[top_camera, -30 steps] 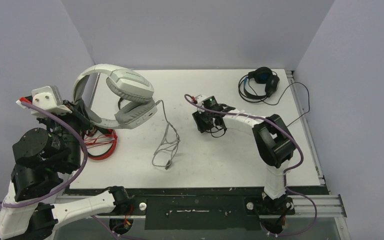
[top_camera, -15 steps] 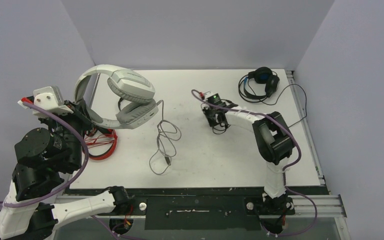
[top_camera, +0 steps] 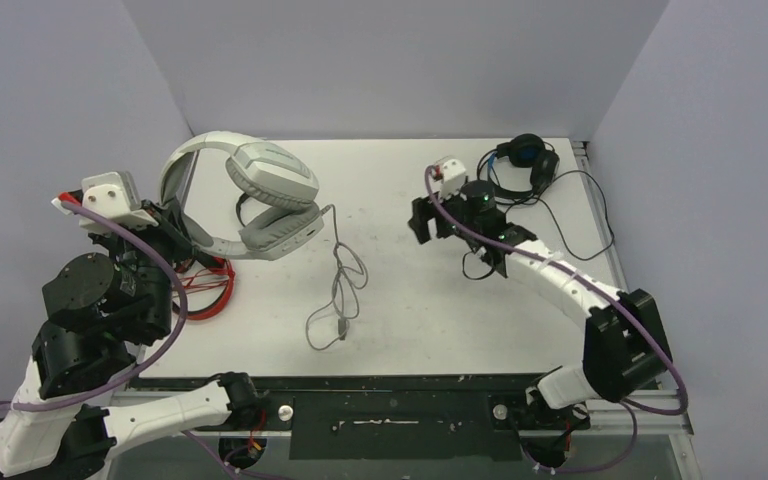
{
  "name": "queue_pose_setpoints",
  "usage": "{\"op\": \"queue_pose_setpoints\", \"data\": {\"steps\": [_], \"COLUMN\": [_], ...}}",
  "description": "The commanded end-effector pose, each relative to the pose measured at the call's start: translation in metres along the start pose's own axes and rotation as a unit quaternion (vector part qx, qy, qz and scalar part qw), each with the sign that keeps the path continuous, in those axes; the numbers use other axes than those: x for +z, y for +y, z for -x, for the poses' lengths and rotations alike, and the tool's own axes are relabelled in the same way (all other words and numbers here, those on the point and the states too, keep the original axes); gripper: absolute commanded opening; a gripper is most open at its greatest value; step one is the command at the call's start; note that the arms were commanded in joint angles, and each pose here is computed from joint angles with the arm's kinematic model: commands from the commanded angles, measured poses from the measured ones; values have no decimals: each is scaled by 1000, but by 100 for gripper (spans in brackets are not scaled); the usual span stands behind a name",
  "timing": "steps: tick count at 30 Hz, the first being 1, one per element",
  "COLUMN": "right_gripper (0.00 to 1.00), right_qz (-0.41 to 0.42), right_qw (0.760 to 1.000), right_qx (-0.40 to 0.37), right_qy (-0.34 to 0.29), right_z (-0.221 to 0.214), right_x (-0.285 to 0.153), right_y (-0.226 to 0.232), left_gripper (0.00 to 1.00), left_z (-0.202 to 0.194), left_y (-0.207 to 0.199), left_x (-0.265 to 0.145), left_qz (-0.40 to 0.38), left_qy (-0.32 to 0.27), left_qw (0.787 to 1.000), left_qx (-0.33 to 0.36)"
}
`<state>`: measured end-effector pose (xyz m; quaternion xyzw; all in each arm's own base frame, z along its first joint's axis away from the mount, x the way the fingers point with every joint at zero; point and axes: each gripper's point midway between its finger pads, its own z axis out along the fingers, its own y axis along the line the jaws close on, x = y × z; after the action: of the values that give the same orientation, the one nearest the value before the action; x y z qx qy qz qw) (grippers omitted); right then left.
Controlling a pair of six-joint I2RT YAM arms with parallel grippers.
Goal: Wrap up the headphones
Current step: Place the headphones at the corner of the board, then place the headphones at the center of the board.
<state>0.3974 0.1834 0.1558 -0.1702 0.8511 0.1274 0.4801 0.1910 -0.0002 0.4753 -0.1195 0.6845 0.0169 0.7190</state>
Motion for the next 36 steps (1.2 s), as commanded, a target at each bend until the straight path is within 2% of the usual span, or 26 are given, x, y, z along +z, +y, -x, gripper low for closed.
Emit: {"op": "queue_pose_setpoints", "data": {"steps": [1,4,8,14,21,27,30,32,34,36], "right_gripper": [83,78,68,68,67,65,55,40,22,15], "right_qz": [272,318,345,401,438,485,491,493,466,425], "right_qw": [949,936,932,907,887,860,857,857,873,895], "right_qx": [-121,-114,-69,-78,-60,-64,-62,-55,-46,-29], "right_qy": [-103,-99,-90,-100,-133,-146,-142,-139,-137,-133], "right_z": [14,-17,-45,-68,-56,-49,-50,-50,-50,-49], "right_x": [-33,-40,-47,-57,-43,-43,-37,-35,-31,-27], "right_y": [131,158,176,218,251,283,292,293,281,256], "left_gripper": [8,8,8,8,8,8,8,8,9,9], "left_z": [22,27,42,65,79,84,86,85,83,78], "left_y": [-15,-17,-15,-21,-30,-33,-33,-32,-28,-18], "left_x": [2,2,2,3,3,4,4,4,6,7], "left_qz": [-17,-19,-19,-33,-51,-53,-53,-47,-31,3], "left_qy": [-19,-23,-37,-54,-64,-67,-70,-70,-67,-62], "left_qw": [997,996,994,992,989,989,989,989,991,993], "left_qx": [-79,-84,-98,-106,-121,-122,-123,-120,-114,-102]}}
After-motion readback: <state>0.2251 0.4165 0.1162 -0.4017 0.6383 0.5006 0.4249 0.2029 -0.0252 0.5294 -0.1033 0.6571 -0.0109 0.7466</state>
